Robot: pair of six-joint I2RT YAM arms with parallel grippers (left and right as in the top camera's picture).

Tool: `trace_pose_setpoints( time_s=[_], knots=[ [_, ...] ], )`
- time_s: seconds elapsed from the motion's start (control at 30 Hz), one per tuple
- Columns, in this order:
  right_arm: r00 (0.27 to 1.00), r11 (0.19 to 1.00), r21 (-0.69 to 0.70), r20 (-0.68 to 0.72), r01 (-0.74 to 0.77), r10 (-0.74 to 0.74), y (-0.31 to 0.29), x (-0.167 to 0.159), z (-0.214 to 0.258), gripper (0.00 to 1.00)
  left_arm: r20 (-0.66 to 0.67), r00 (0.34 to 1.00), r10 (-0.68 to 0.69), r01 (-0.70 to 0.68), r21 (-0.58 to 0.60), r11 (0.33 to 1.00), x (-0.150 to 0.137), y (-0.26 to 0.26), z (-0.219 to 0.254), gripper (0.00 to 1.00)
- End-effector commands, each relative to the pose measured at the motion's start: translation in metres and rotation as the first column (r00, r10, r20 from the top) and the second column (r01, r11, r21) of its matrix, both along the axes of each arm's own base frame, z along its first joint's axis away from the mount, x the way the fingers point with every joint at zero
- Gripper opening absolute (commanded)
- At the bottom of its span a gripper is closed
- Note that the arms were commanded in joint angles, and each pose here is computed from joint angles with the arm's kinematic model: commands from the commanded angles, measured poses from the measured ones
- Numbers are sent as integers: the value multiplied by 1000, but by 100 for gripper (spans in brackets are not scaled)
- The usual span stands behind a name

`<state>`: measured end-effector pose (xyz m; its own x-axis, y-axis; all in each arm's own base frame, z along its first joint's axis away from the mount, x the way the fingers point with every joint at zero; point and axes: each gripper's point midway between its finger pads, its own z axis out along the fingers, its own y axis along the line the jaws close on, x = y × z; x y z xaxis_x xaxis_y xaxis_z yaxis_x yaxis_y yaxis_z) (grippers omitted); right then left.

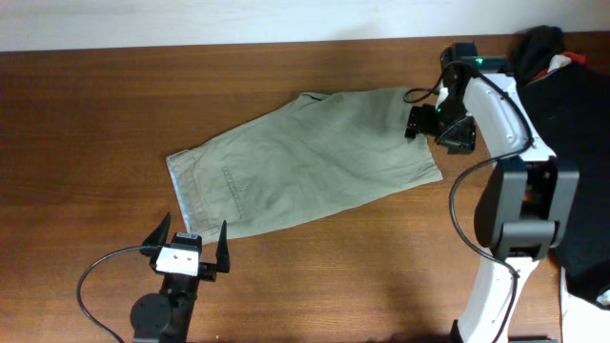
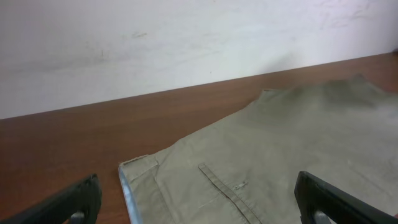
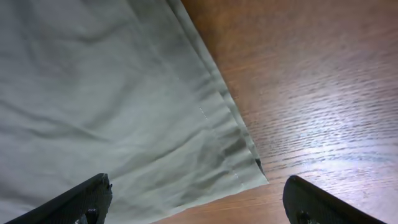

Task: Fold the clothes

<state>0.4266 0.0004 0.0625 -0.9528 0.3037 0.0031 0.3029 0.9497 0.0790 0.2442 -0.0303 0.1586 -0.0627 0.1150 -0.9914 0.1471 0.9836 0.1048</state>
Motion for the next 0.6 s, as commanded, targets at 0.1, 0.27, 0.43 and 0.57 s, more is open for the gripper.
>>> trace_pose_setpoints(
  time_s=[0.1, 0.27, 0.43, 0.57],
  knots=[
    [991, 1000, 28, -136, 5, -1, 7, -19, -39, 92, 1, 1000, -3, 3, 12, 1000, 0, -1, -2, 99],
    [979, 999, 27, -205, 18, -12, 7, -41, -73, 93, 1, 1000, -4, 4, 13, 1000, 0, -1, -2, 99],
    [978, 999, 29, -208, 18, -12, 7, -47, -86, 85, 1, 1000, -3, 3, 12, 1000, 0, -1, -2, 99],
    [988, 983, 179, -154, 36, -9, 33, -44, -107, 4, 1, 1000, -4, 4, 12, 1000, 0, -1, -2, 99]
  ],
)
